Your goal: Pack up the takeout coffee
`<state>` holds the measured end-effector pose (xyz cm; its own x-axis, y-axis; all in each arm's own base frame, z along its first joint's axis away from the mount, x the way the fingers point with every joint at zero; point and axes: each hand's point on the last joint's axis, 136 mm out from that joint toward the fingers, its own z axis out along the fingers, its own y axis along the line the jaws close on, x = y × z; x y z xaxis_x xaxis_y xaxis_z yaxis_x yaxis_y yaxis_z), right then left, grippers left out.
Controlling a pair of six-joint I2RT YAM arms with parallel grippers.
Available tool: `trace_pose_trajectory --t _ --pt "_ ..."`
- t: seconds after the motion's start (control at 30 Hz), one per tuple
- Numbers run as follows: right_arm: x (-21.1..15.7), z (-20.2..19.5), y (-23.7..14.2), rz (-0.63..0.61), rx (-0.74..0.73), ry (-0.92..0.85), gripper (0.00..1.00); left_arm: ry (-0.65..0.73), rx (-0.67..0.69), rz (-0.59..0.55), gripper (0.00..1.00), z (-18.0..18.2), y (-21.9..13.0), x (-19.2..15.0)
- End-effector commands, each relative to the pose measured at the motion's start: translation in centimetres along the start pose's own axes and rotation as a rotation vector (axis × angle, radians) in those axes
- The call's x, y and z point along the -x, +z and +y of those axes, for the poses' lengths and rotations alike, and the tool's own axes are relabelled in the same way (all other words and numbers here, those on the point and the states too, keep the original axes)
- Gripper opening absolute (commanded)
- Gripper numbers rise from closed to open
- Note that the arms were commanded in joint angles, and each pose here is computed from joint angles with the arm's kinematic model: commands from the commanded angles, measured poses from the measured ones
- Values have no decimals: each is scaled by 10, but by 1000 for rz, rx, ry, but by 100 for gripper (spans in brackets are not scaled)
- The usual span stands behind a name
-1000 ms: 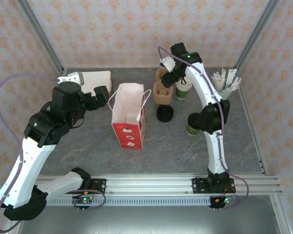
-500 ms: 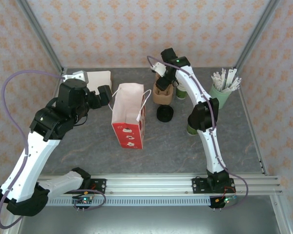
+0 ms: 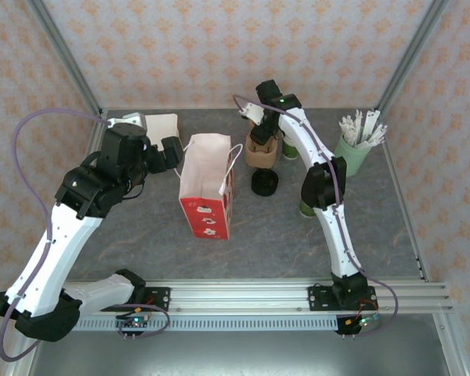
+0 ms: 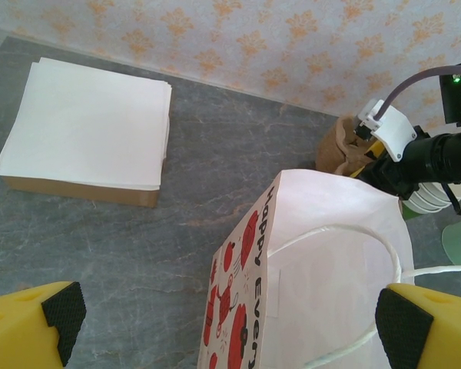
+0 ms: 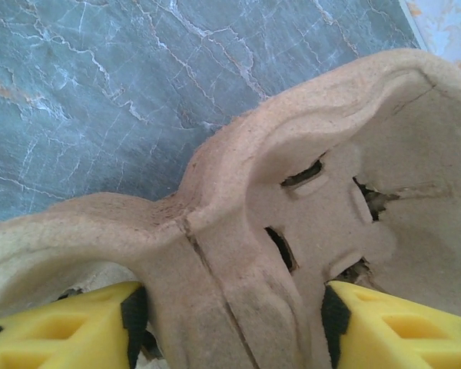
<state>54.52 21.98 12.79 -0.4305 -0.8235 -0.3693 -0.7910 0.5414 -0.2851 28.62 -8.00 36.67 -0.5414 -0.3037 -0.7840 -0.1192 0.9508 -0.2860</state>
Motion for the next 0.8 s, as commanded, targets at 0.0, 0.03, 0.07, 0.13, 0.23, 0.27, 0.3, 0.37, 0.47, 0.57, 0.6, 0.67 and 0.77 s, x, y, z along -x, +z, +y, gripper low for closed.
trace_pose_trajectory --t 0.0,0.03,0.07,0.13,0.23,0.27,0.3,0.37,0.47,0.57,0.6,0.67,0.77 --pt "6 -4 -5 -19 -14 -12 58 18 10 2 100 2 -5 3" --pt "5 -4 -5 -18 -12 -12 55 18 8 3 100 1 -4 3" --pt "4 -5 -5 -15 -13 -11 53 20 8 4 100 1 -4 3" --pt "3 -5 -7 -9 -17 -15 48 21 9 7 100 1 -4 2" --pt "2 -6 -8 -1 -26 -21 44 22 9 10 100 1 -4 2" --pt "2 -8 -10 -2 -30 -22 43 22 6 10 100 1 -4 2" --pt "3 -8 -11 -4 -32 -23 43 21 4 8 100 0 -5 2" --pt "5 -9 -15 -14 -38 -25 41 22 4 10 100 0 -4 2" --pt "8 -12 -21 -24 -49 -28 37 24 4 11 100 0 -4 2" --pt "8 -15 -25 -25 -62 -36 34 22 -1 11 100 0 -5 2" --pt "8 -16 -26 -26 -65 -35 32 24 1 12 100 0 -5 2" --pt "10 -16 -29 -31 -69 -38 31 23 1 9 100 0 -5 2" --pt "11 -17 -32 -39 -71 -38 31 25 1 10 100 1 -6 2"
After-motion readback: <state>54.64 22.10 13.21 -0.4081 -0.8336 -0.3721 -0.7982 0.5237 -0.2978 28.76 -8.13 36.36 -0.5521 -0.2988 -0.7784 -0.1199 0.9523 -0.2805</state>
